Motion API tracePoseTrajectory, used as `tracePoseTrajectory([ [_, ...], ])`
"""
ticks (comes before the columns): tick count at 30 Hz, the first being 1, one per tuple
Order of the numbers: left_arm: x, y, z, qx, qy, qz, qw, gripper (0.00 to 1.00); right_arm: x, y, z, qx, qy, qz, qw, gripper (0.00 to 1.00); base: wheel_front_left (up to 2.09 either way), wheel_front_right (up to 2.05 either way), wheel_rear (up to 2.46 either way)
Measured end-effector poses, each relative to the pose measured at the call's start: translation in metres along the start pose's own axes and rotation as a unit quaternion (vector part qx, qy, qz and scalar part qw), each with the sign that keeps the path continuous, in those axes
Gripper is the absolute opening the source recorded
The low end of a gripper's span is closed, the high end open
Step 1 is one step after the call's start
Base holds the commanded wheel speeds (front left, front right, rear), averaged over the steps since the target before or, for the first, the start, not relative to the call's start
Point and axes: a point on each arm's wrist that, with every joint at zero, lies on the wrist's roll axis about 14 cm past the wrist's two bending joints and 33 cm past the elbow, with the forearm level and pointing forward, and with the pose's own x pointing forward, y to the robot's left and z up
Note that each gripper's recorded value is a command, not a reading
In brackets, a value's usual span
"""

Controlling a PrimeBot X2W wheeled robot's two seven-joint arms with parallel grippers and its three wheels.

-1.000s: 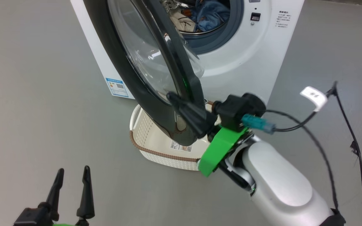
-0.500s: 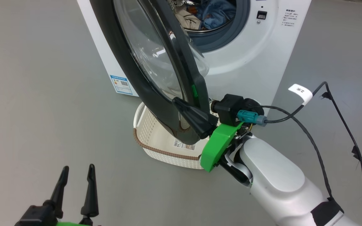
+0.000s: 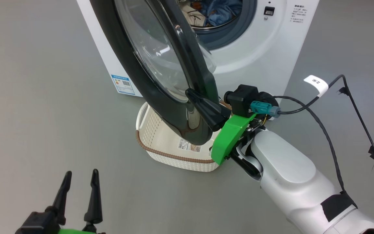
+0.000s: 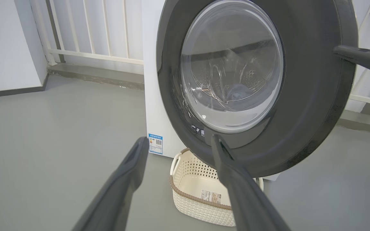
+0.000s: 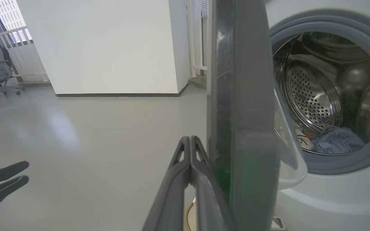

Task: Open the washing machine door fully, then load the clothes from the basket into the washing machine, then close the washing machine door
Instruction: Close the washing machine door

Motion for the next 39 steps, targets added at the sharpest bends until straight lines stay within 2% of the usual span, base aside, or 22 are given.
tracePoseTrajectory([
  [7,0.010,-0.004,-0.002,0.002,0.003,-0.005,1.000,1.00,0.004,-0.019,-0.002,0.003,-0.001,-0.018,1.000,0.00,0.00,0.00,0.00],
  [15,0.029,-0.014,-0.006,0.003,0.006,-0.016,1.000,1.00,0.019,-0.065,0.010,-0.012,-0.016,-0.057,0.998,0.00,0.00,0.00,0.00],
  [24,0.053,-0.024,-0.010,0.002,0.007,-0.026,1.000,1.00,0.033,-0.131,0.014,-0.036,-0.016,-0.104,0.994,0.00,0.00,0.00,0.00],
  [39,0.081,-0.027,-0.028,0.011,0.024,-0.028,0.999,1.00,0.061,-0.212,0.009,-0.051,-0.022,-0.153,0.987,0.00,0.00,0.00,0.00],
])
